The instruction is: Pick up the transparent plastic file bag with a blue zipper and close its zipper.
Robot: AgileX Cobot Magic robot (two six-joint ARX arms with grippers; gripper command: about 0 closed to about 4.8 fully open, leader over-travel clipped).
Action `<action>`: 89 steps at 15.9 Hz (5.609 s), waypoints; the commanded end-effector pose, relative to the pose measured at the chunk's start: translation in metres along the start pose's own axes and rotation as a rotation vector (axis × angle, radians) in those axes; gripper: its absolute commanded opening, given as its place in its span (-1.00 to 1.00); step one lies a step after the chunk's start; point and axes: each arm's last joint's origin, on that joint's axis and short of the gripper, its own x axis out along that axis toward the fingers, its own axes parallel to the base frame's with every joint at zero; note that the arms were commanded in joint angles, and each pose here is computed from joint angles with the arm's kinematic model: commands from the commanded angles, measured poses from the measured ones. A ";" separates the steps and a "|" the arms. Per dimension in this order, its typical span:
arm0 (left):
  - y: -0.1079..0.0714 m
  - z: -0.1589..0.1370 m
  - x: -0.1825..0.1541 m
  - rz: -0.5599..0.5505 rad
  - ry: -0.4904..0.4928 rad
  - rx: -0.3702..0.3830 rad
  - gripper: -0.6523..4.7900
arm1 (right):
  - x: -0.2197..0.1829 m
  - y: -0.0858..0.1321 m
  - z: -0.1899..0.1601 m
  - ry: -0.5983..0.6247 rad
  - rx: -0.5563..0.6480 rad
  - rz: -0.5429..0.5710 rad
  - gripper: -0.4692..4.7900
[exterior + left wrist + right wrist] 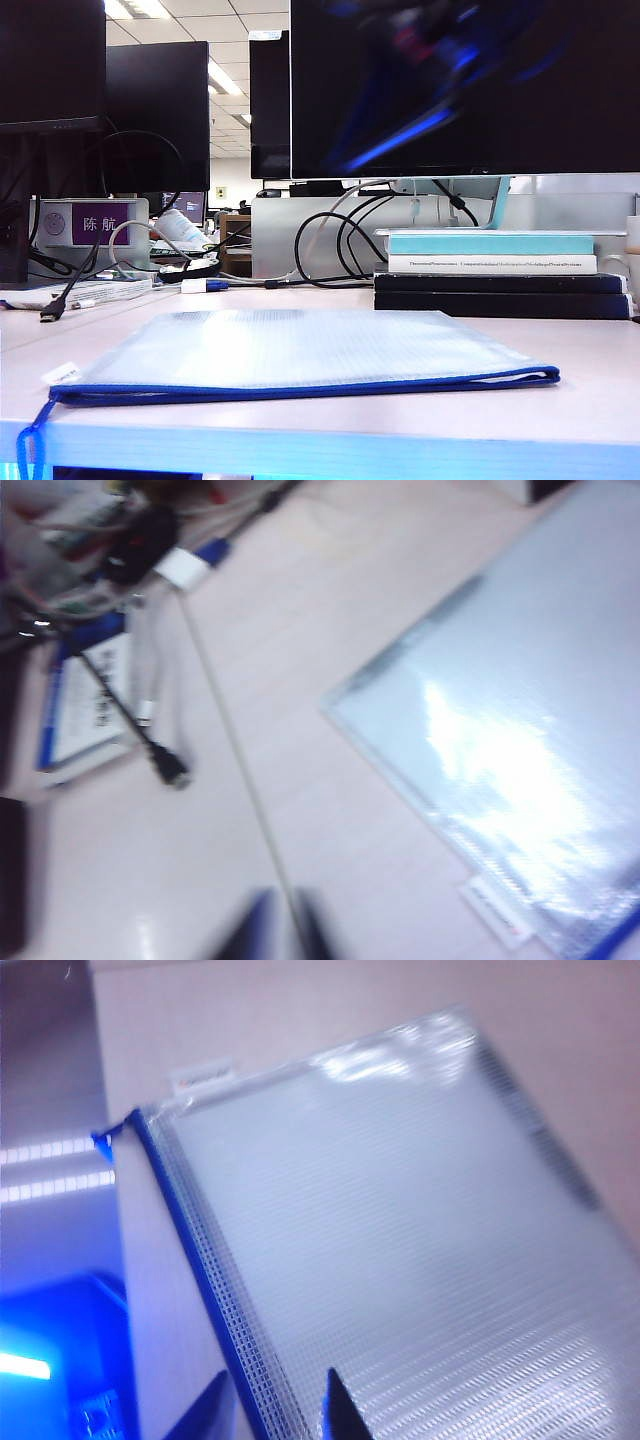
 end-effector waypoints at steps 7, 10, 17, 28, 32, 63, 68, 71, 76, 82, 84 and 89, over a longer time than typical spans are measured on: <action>0.005 0.008 0.000 0.068 -0.061 -0.052 0.26 | 0.140 0.053 0.033 0.172 -0.255 0.224 0.19; 0.005 0.008 0.000 0.076 -0.058 -0.074 0.26 | 0.150 0.053 0.034 0.131 -0.255 0.207 0.19; 0.005 0.009 0.000 0.078 -0.063 -0.074 0.26 | 0.185 0.055 0.038 0.154 -0.227 0.200 -0.03; 0.007 0.014 0.000 0.089 -0.132 -0.174 0.26 | 0.074 -0.010 0.073 0.121 -0.114 -0.126 -0.83; 0.005 0.029 0.004 -0.184 -0.325 -0.341 0.64 | 0.025 -0.017 0.089 -0.003 -0.094 -0.204 -0.83; -0.007 0.042 0.099 -0.707 -0.455 -0.334 -0.78 | -0.010 -0.012 0.107 -0.159 -0.043 -0.144 -0.82; -0.004 0.050 0.095 -0.748 -0.499 -0.419 -0.78 | -0.009 -0.009 0.094 0.002 -0.023 -0.164 0.22; -0.001 0.055 0.092 -0.752 -0.534 -0.442 -0.78 | -0.012 -0.006 0.088 0.062 0.001 -0.141 0.22; 0.002 0.067 0.085 -0.855 -0.560 -0.439 -0.78 | -0.021 -0.008 0.096 -0.029 -0.013 -0.179 0.12; 0.002 0.070 0.081 -0.932 -0.596 -0.386 0.18 | -0.023 -0.014 0.092 -0.012 0.001 -0.190 -0.82; 0.002 0.071 0.080 -0.926 -0.619 -0.361 1.00 | -0.024 -0.015 0.089 0.016 0.011 -0.186 -0.82; 0.002 0.072 0.076 -0.938 -0.717 -0.172 1.00 | -0.034 -0.020 0.083 0.029 0.036 -0.167 -0.82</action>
